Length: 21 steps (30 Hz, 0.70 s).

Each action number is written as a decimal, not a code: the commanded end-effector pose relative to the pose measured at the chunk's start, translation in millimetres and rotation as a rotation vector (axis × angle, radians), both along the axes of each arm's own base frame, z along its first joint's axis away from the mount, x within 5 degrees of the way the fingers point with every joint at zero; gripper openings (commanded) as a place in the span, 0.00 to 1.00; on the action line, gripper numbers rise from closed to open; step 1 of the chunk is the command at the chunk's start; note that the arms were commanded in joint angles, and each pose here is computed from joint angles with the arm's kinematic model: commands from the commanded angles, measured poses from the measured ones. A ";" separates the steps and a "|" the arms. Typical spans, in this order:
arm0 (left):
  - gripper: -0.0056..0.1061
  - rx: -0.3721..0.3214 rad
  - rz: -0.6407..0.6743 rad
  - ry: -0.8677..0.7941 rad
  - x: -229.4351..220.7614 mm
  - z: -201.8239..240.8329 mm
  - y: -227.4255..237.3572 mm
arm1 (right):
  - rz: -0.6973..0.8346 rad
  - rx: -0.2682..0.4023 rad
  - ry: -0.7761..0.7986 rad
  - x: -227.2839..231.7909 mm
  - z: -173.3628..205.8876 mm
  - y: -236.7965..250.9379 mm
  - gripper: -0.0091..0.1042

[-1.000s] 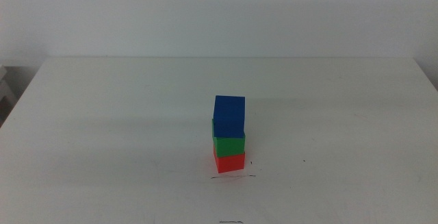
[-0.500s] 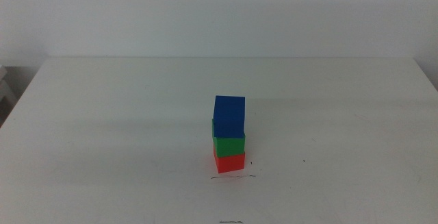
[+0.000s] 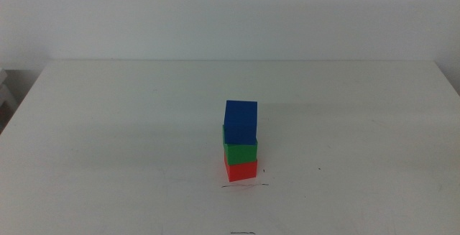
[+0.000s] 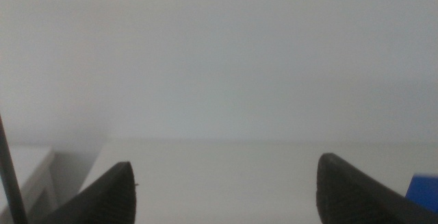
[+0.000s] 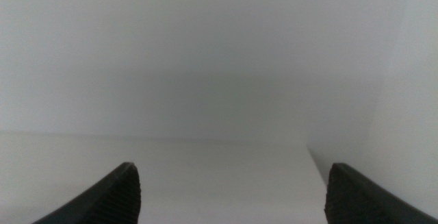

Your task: Stack red cubes first, then green, then blue cubes in a specific spot.

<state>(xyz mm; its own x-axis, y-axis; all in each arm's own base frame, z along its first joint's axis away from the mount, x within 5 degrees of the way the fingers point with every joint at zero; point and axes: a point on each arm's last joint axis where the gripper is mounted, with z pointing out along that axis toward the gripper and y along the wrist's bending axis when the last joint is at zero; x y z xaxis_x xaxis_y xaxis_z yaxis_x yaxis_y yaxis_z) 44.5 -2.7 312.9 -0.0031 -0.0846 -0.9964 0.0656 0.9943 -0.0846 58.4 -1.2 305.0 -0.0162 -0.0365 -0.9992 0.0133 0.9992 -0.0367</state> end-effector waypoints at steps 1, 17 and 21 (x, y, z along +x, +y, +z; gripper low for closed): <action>0.84 -0.006 0.000 -0.079 4.1 3.5 -0.3 | -0.016 -0.004 -0.079 -2.9 -2.8 -0.7 0.81; 0.84 0.000 0.001 0.036 3.7 -93.5 -0.3 | -0.017 -0.012 0.002 -3.8 -103.8 -0.7 0.81; 0.84 0.000 0.000 0.040 6.6 -104.5 -0.6 | -0.018 -0.012 0.029 -3.4 -108.8 -0.8 0.81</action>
